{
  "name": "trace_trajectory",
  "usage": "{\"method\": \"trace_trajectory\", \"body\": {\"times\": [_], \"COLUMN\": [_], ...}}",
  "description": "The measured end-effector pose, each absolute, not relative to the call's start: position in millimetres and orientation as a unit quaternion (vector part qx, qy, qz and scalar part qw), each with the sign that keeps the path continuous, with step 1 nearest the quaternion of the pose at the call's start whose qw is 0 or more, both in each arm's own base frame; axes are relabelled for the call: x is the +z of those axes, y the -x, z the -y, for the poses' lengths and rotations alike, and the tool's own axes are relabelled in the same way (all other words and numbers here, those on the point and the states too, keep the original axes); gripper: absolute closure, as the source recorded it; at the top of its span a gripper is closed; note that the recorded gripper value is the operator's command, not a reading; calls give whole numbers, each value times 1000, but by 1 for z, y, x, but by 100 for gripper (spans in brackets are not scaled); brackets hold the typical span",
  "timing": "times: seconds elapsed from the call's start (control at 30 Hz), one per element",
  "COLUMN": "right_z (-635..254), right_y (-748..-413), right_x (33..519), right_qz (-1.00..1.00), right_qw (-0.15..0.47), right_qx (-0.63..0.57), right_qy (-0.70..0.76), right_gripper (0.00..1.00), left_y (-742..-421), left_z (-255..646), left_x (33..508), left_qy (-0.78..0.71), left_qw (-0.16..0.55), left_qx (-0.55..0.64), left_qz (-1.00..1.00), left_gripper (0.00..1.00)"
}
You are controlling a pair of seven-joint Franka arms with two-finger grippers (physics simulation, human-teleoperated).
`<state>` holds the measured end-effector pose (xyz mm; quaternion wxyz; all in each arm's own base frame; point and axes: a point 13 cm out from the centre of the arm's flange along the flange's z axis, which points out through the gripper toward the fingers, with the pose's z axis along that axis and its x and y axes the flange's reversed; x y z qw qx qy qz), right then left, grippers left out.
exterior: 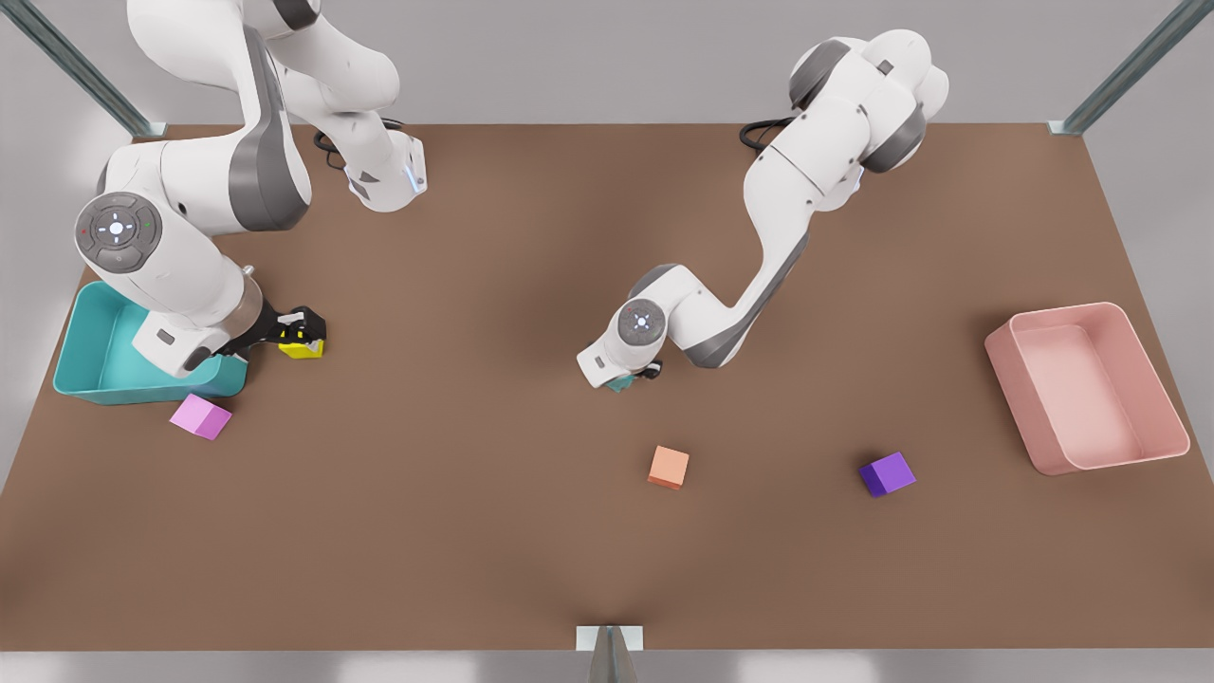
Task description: Stack the two blue cubes on top of each other
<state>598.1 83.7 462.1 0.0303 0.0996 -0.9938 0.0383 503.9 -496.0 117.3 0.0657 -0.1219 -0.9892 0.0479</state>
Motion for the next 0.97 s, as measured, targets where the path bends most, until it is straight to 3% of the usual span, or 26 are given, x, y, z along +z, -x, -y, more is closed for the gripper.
{"method": "trace_trajectory", "body": {"times": [0.07,0.23,0.43,0.53,0.57,0.63,0.7,0.73,0.77,0.83,0.97], "right_z": [-83,-83,-83,-82,-82,-82,-81,-81,-81,-81,-81], "right_y": [-598,-598,-598,-599,-599,-599,-599,-599,-599,-599,-599], "right_x": [462,462,462,460,459,459,459,459,459,459,459], "right_qz": [994,994,993,993,993,993,993,993,993,993,993], "right_qw": [31,31,32,33,33,33,34,34,34,34,34], "right_qx": [39,39,39,39,39,39,39,39,40,39,39], "right_qy": [-100,-101,-103,-103,-103,-103,-103,-104,-104,-103,-104], "right_gripper": [0,0,0,0,0,0,0,0,0,0,0], "left_y": [-502,-507,-546,-580,-607,-674,-700,-687,-646,-595,-558], "left_z": [497,495,486,471,456,353,237,183,135,94,99], "left_x": [115,124,164,201,243,336,372,373,370,410,435], "left_qy": [114,93,59,32,14,-62,-132,-156,-166,-173,-127], "left_qw": [69,67,48,32,13,-18,-9,11,34,53,93], "left_qx": [49,50,62,73,83,88,70,44,-6,-29,-24], "left_qz": [990,992,995,996,996,994,989,987,986,983,987], "left_gripper": [0,0,0,0,0,0,0,0,0,0,0]}}
